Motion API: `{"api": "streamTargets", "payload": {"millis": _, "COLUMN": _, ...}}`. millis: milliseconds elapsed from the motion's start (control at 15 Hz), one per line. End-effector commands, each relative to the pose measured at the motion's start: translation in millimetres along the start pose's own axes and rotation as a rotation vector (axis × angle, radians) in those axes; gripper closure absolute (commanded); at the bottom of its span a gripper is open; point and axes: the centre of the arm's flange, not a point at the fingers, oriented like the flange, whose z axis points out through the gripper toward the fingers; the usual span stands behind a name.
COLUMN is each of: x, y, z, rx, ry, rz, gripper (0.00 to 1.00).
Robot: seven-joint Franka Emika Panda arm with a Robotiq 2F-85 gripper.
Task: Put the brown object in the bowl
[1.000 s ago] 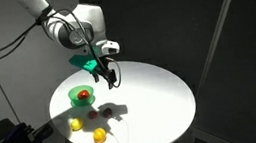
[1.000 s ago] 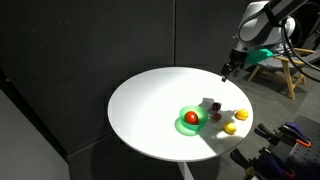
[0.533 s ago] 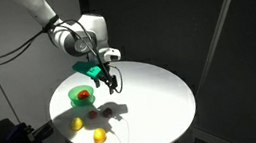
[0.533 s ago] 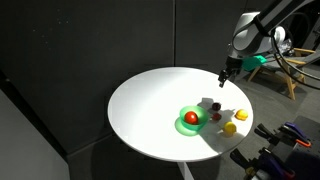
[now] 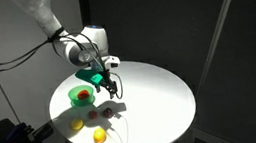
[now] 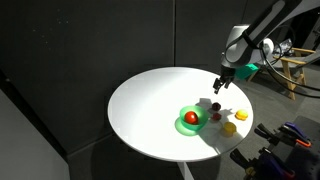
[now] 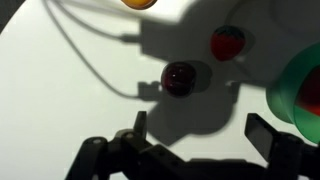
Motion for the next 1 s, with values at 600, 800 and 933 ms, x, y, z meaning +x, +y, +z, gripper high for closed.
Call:
{"api": "streamTargets", "payload": {"millis": 600, "x": 5.4, "y": 3.4, "z": 62.1, "rx": -0.015, "ry": -0.008, "rz": 0.007, "gripper": 0.0}}
{"api": "streamTargets", "payload": {"millis": 800, "x": 6.2, "y": 6.4, "z": 73.4, "rx": -0.014, "ry": -0.015, "rz": 0.007, "gripper": 0.0}}
{"api": "streamTargets", "payload": {"millis": 933, "x": 7.3, "y": 9.6, "z": 79.1, "rx": -0.014, "ry": -0.015, "rz": 0.012, "gripper": 0.0}}
